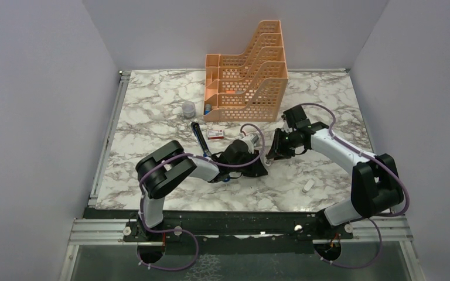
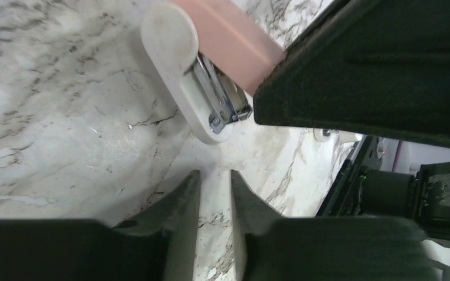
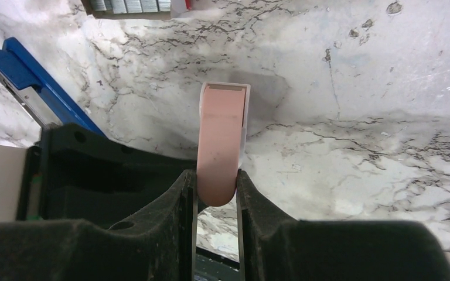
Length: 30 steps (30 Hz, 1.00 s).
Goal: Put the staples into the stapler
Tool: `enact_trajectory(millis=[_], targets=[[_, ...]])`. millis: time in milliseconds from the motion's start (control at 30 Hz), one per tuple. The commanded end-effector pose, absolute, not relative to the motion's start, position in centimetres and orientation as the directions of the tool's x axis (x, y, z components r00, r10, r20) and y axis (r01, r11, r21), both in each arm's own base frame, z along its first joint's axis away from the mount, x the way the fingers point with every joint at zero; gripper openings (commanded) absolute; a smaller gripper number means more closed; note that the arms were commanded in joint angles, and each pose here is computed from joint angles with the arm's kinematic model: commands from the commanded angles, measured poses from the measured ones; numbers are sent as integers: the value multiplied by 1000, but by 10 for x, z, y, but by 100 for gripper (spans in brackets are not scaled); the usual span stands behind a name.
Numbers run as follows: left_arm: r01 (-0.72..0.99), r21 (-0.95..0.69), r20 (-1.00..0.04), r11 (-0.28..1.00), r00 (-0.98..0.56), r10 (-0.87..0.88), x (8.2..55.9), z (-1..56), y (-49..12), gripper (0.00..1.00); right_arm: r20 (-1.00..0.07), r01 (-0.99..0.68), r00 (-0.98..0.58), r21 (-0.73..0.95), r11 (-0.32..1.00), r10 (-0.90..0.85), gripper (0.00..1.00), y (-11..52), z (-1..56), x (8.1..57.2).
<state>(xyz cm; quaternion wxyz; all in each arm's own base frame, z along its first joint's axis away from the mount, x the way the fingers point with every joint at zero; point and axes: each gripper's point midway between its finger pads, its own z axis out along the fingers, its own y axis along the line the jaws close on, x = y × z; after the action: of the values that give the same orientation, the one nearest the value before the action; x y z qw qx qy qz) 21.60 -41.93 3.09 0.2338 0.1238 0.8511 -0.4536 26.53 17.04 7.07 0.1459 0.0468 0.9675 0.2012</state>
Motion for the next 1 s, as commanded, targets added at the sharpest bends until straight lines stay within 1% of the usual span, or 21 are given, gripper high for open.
enact_trajectory(millis=[0,67,167,300,400,467,767,967], targets=[[391,-745,-515,541,-852,-94,230,64,-413,33,-261,-22,-958,466,885,114,25,179,80,256],[379,-752,-513,539,-850,-118,233,70,-412,38,-256,-30,-961,484,875,108,25,181,82,250],[362,-766,-499,531,-856,-137,234,75,-413,39,-250,-48,-963,515,856,97,25,185,85,242],[331,-772,-487,543,-857,-169,236,74,-409,34,-257,-60,-962,528,847,92,25,185,91,238],[303,-777,-466,552,-866,-180,235,68,-404,26,-265,-73,-960,544,836,88,25,188,96,237],[293,-778,-463,556,-866,-191,235,68,-400,23,-264,-75,-961,547,834,87,25,188,95,236],[307,-776,-476,551,-858,-191,239,69,-401,23,-229,-80,-971,580,810,68,24,194,88,228],[330,-756,-515,565,-833,-202,246,69,-399,24,-207,-84,-977,584,807,48,24,193,79,222]])
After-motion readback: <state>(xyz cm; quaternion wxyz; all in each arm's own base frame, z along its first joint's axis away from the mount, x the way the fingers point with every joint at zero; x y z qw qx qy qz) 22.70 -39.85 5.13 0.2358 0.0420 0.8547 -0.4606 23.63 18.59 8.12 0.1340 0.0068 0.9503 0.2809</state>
